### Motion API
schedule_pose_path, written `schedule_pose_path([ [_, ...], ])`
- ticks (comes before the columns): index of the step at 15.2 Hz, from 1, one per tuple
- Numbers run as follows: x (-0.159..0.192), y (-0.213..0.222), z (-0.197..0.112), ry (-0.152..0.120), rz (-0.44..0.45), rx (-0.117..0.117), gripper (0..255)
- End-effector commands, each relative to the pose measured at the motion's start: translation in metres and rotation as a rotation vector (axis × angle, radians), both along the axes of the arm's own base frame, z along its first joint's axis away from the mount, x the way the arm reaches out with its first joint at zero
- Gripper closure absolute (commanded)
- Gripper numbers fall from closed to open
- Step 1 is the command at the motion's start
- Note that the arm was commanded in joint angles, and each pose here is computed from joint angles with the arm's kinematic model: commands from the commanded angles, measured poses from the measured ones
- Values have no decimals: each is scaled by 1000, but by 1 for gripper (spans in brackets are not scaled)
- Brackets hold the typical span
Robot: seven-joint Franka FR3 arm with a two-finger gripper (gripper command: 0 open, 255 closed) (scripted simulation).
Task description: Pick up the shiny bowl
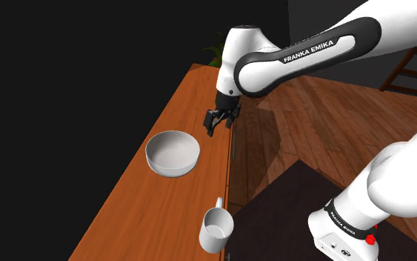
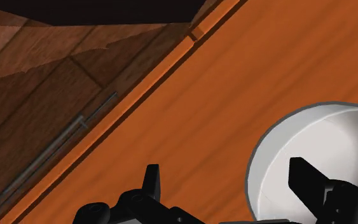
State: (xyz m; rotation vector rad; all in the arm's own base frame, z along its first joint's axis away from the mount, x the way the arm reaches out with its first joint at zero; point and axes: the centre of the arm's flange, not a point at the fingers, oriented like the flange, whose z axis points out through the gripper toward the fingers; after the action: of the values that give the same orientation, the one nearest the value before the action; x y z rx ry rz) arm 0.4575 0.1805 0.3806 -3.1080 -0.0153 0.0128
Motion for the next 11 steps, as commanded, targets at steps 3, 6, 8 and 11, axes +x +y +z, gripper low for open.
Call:
schedule_pose_path([
  [3, 30, 32, -27, -23, -21, 3, 0],
  [6, 54, 54, -45, -39, -36, 4, 0],
  [8, 54, 54, -56, -39, -36, 4, 0],
  [11, 54, 54, -71, -39, -36, 4, 0],
])
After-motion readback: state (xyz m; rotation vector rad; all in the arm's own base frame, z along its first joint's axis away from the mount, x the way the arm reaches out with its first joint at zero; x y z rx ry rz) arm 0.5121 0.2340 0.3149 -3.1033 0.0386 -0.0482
